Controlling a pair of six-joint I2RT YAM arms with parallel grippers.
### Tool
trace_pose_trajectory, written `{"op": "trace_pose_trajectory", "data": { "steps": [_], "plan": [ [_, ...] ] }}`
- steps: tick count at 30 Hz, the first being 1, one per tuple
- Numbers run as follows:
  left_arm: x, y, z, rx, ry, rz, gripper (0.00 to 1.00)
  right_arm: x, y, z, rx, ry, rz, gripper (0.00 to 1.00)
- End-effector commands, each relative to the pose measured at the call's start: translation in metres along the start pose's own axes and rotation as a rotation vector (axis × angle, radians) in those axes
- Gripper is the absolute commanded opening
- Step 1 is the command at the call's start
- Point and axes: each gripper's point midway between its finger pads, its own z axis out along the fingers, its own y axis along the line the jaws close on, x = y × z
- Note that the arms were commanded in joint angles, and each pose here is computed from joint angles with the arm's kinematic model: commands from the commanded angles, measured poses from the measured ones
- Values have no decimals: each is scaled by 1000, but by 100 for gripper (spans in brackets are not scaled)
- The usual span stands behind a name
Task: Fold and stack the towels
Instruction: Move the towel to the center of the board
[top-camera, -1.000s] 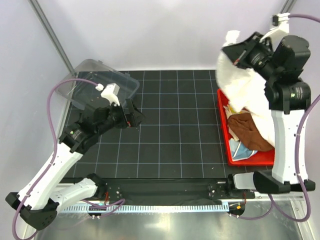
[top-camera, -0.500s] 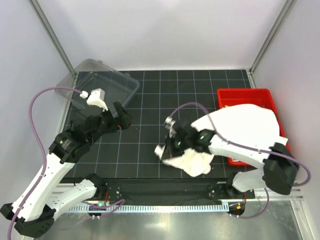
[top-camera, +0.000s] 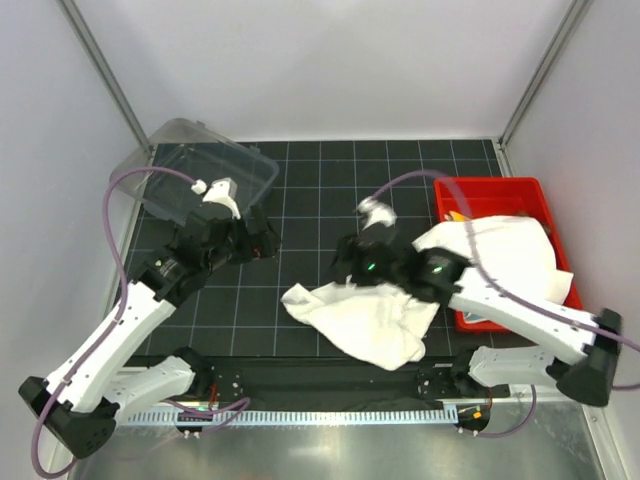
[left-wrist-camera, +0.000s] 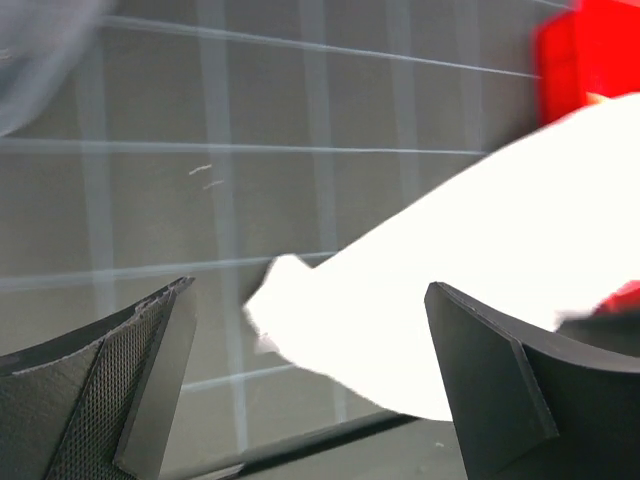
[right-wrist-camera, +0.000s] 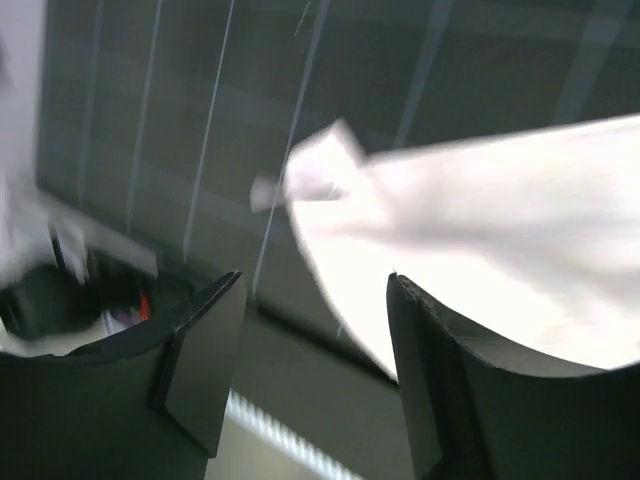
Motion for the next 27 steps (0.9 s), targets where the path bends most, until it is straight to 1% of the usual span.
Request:
{"op": "trace_pose_trajectory", "data": {
  "steps": [1, 2, 3, 4, 5, 6, 7, 8, 9, 10, 11, 12, 13, 14, 15, 16, 17, 18, 21, 22, 24, 27],
  "plan": [
    [-25, -74, 24, 328, -52, 49, 100, -101, -107, -88, 437, -460, 258, 68],
    [-27, -87, 31, 380, -46, 50, 99, -117, -147, -115, 538, -563, 377, 69],
    [-28, -109, 35, 479, -24, 56, 98, -119, -166, -128, 595, -607, 427, 72],
    [-35, -126, 42, 523, -9, 68, 96, -121, -185, -142, 652, -662, 471, 73],
    [-20, -132, 74, 519, 74, 96, 94, -120, -202, -152, 713, -704, 495, 73],
    [-7, -144, 86, 558, 134, 126, 91, -123, -223, -170, 776, -759, 552, 74],
    [-16, -161, 91, 598, 134, 151, 90, -123, -234, -175, 809, -769, 569, 74],
    [10, -162, 124, 585, 218, 175, 89, -124, -239, -175, 817, -755, 572, 74],
    [16, -170, 134, 610, 229, 222, 90, -124, -251, -170, 847, -719, 582, 74],
    [30, -186, 136, 660, 266, 256, 90, -124, -270, -175, 891, -714, 629, 74],
    [42, -196, 157, 673, 307, 269, 90, -122, -276, -165, 858, -648, 642, 74],
    [47, -207, 162, 706, 315, 290, 90, -119, -286, -163, 872, -620, 669, 74],
    [58, -217, 167, 742, 346, 306, 90, -112, -311, -168, 927, -595, 741, 74],
    [55, -240, 165, 798, 331, 334, 90, -103, -321, -165, 932, -562, 767, 74],
    [76, -241, 184, 797, 379, 344, 90, -98, -323, -156, 875, -519, 792, 74],
    [82, -246, 190, 812, 388, 356, 90, -94, -330, -155, 861, -512, 830, 73],
    [86, -256, 191, 850, 399, 360, 90, -94, -342, -158, 853, -539, 868, 73],
    [93, -262, 207, 866, 408, 358, 91, -86, -343, -147, 801, -511, 893, 73],
    [102, -275, 222, 927, 430, 336, 91, -85, -356, -136, 760, -514, 922, 72],
    [109, -277, 237, 927, 439, 330, 91, -86, -356, -131, 737, -504, 929, 72],
    [117, -280, 255, 929, 445, 326, 92, -79, -362, -121, 730, -462, 948, 72],
    [121, -284, 268, 938, 430, 327, 92, -67, -371, -113, 744, -445, 975, 71]
  ]
}}
